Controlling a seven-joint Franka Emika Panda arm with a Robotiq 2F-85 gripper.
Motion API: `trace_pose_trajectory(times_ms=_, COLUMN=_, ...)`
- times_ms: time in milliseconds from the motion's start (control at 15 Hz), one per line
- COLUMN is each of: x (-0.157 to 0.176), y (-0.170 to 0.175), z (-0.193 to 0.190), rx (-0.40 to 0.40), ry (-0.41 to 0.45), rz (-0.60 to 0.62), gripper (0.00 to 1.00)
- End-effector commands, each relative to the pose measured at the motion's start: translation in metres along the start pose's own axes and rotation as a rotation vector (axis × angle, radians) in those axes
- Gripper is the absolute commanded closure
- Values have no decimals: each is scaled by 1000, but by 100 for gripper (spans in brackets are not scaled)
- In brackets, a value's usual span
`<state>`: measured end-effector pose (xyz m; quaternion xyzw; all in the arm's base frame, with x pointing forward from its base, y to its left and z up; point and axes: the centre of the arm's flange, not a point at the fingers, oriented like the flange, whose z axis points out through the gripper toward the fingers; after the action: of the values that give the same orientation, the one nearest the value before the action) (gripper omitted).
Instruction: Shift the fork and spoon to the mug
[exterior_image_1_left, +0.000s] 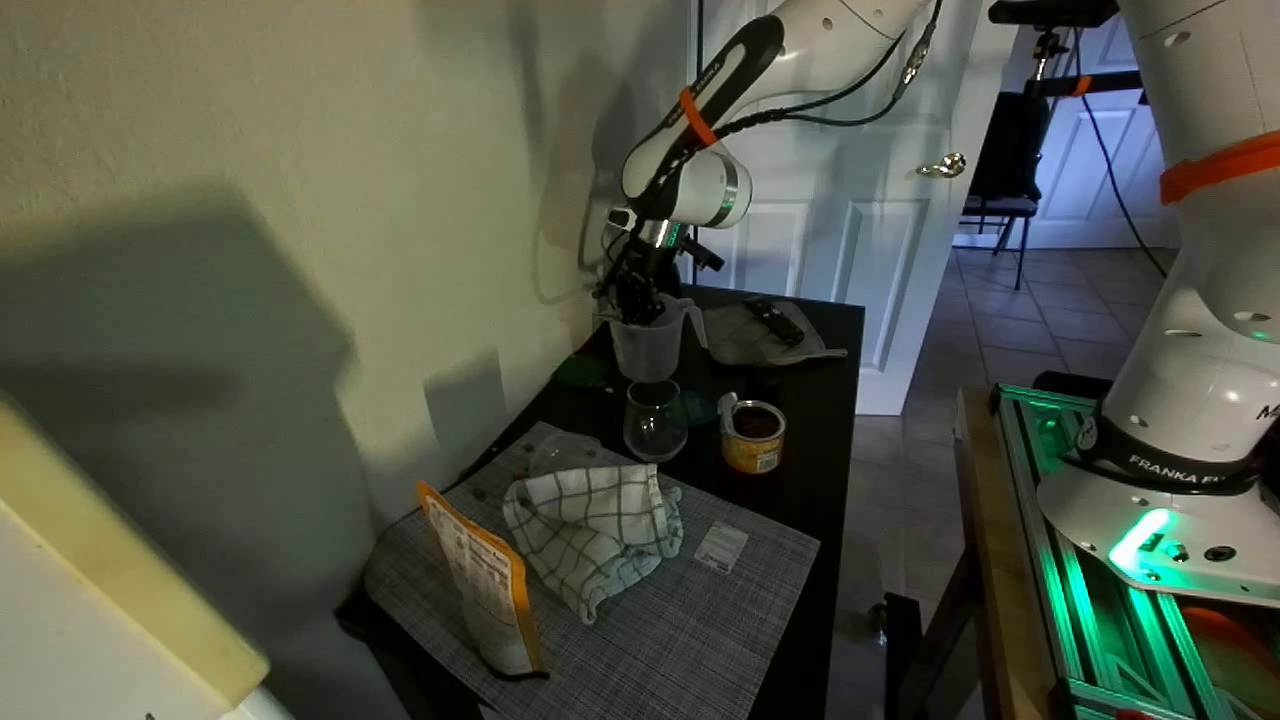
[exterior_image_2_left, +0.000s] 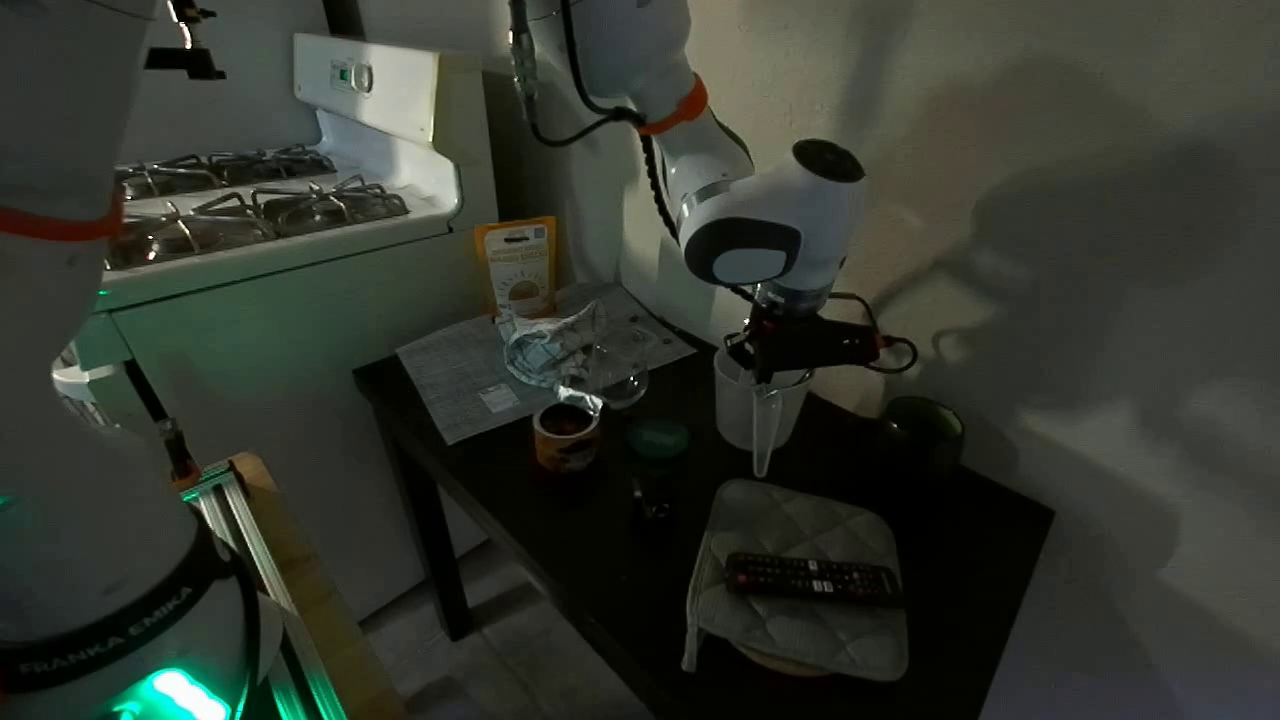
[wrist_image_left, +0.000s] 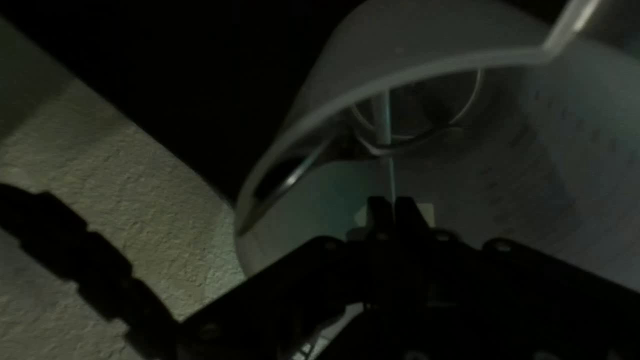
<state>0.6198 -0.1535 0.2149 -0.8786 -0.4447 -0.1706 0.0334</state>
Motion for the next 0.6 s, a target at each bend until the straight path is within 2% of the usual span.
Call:
trace_pose_trajectory(times_ms=0, x=-6, y=-3, z=-6, rx=-35, ry=11, rz=-16, gripper=98)
trace_pose_trajectory(times_ms=200, x=-13, y=-13, z=-32, rx=-38, ry=57, rz=-15, gripper=98)
trace_pose_trajectory(times_ms=533, x=-22, y=-37, z=-98, rx=33, ry=231, rz=-41, gripper=98)
